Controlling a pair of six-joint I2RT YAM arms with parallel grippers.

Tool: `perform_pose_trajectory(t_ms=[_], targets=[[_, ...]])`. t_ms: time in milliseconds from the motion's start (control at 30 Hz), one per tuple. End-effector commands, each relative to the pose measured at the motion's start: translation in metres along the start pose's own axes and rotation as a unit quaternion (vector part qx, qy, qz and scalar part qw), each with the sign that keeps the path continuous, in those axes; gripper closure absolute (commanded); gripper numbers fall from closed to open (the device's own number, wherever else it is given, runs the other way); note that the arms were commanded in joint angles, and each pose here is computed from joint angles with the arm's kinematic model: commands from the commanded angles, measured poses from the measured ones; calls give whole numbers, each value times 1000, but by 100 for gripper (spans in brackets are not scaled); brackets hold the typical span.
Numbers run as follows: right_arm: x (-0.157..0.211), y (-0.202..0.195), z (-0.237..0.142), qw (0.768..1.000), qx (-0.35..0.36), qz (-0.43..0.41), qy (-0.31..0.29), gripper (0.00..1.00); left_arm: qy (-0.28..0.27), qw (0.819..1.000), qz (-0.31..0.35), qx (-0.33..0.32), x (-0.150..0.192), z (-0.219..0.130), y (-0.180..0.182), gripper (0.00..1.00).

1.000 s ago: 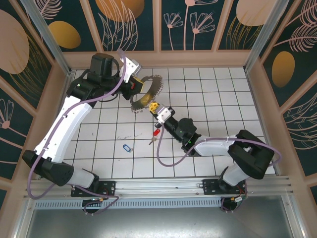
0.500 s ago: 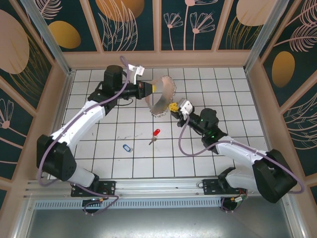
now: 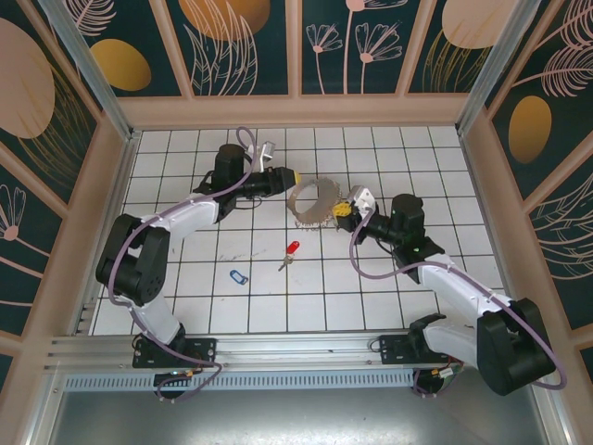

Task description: Put the keys on the keyring

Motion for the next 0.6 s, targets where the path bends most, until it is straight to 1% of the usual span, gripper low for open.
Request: perform_pose_trajectory(t_ms=[0, 100, 200, 300, 433, 500, 567], targets=[[-15, -9, -3, 1000, 9, -18, -10, 100, -17, 1000, 12, -1, -1, 0, 8, 56], [-8, -20, -3, 999, 47, -13, 18, 100, -23, 999, 19, -36, 2, -1, 19, 52], [-3, -28, -6, 998, 57, -9, 35, 100, -30, 998, 27, -57, 5, -3, 25, 52], [4, -32, -6, 995, 67, -33, 71, 100, -42, 996, 47, -65, 7, -8, 25, 52], [13, -36, -3, 984, 79, -75, 137, 100, -69, 992, 85, -57, 4, -20, 8, 51], [21, -28, 3, 979, 65, -97, 169, 100, -74, 991, 100, -50, 3, -22, 3, 52], [30, -20, 9, 978, 42, -88, 186, 100, -66, 990, 116, -34, 5, -22, -2, 52]])
Point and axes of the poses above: each hand's point on the last joint's axis, 136 mm out from that joint toward the fingers, its own z axis out along the fingers, its own y axis along the line the jaws close on, x = y × z, the point moved 8 cm from there along -z, back along the fingers, and after that the axes turned 7 degrees about -z, right-handed, at the moved point
